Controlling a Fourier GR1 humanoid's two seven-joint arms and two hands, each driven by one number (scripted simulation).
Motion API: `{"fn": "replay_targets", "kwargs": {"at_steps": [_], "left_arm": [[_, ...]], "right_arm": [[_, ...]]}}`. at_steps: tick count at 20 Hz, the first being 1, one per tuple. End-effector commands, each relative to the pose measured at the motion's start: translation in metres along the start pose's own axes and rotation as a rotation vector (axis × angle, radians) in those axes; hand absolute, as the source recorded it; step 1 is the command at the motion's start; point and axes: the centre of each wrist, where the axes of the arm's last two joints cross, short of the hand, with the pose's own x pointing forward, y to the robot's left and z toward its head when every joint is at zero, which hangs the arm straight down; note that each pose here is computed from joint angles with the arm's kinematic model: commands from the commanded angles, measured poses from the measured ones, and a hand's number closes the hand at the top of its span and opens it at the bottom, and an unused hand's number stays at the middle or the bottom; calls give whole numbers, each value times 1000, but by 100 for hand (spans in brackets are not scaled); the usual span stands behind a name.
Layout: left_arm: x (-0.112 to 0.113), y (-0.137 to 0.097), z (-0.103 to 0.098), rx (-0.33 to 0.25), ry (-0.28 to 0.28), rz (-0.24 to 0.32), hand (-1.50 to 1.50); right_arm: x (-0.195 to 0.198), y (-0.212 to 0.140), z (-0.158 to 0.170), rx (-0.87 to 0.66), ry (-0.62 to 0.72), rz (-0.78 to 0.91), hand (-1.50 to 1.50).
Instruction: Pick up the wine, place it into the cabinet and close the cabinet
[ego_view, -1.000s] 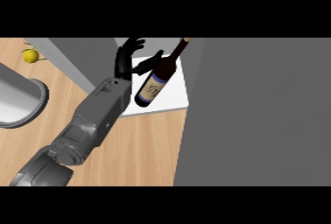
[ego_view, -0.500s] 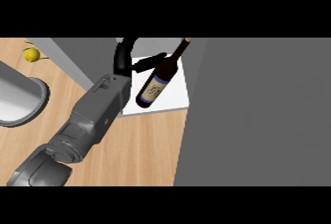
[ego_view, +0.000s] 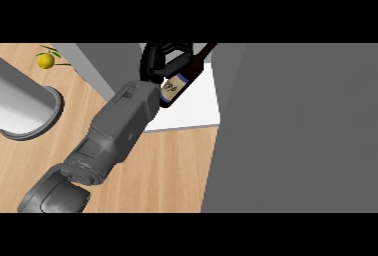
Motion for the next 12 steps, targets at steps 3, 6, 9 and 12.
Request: {"fn": "replay_targets", "kwargs": {"at_steps": [3, 6, 9, 12], "left_arm": [[1, -18, 2, -80, -2, 70, -150], [7, -22, -2, -79, 7, 69, -150], [8, -23, -2, -100, -2, 113, -150], [-4, -17, 8, -89, 16, 89, -150]], "right_arm": [[48, -2, 10, -11, -19, -92, -150], [57, -4, 13, -26, -7, -84, -150], [53, -7, 12, -15, 10, -68, -150], [50, -4, 12, -25, -10, -70, -150]]}}
